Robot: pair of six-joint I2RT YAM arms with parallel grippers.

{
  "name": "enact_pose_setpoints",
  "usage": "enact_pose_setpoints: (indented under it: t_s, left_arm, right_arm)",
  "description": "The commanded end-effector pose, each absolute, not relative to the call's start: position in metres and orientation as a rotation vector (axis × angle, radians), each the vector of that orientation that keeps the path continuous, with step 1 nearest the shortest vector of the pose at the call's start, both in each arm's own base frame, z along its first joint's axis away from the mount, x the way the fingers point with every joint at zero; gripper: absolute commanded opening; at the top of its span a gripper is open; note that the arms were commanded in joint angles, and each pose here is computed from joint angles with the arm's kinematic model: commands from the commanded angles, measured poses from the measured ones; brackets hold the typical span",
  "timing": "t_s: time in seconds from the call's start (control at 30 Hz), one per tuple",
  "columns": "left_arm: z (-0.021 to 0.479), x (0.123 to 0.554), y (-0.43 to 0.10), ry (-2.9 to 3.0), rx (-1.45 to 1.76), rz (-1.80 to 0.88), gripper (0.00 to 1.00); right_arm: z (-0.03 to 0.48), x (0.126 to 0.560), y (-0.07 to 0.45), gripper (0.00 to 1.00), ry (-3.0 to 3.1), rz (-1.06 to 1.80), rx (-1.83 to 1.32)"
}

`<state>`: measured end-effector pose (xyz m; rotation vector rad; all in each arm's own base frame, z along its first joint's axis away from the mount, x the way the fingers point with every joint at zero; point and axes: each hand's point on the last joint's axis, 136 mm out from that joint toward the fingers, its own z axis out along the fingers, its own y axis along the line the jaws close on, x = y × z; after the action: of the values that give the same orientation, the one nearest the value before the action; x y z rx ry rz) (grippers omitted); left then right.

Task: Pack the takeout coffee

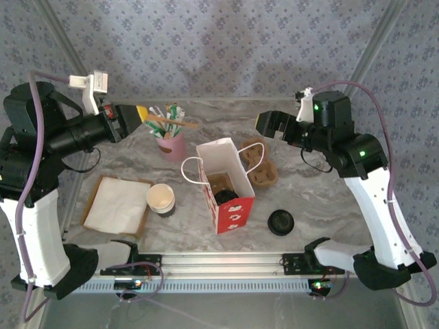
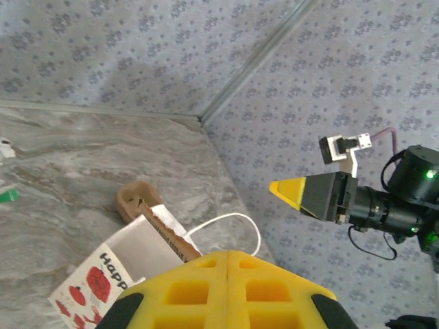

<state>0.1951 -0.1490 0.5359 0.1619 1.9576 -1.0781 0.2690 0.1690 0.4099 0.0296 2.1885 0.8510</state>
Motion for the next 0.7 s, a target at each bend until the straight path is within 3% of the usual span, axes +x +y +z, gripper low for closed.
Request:
enact_pose_setpoints:
  t_s: [0.0, 0.27, 0.67]
  left_arm:
    - [0.541, 0.186, -0.158, 1.938, 0.195, -1.17, 0.0]
    - [0.527, 0.191, -0.181, 1.978, 0.231, -1.285, 0.0]
    - [0.473, 0.21, -0.22, 2.178, 0.293, -1.137, 0.0]
  right_arm:
    - [0.409, 0.259, 0.163, 1.0, 2.194, 0.842, 0.06]
    - [0.405, 0.252, 0.16, 1.0, 2.197, 0.852, 0.09]
    - [0.395, 0.249, 0.162, 1.0, 2.24, 0.851, 0.076]
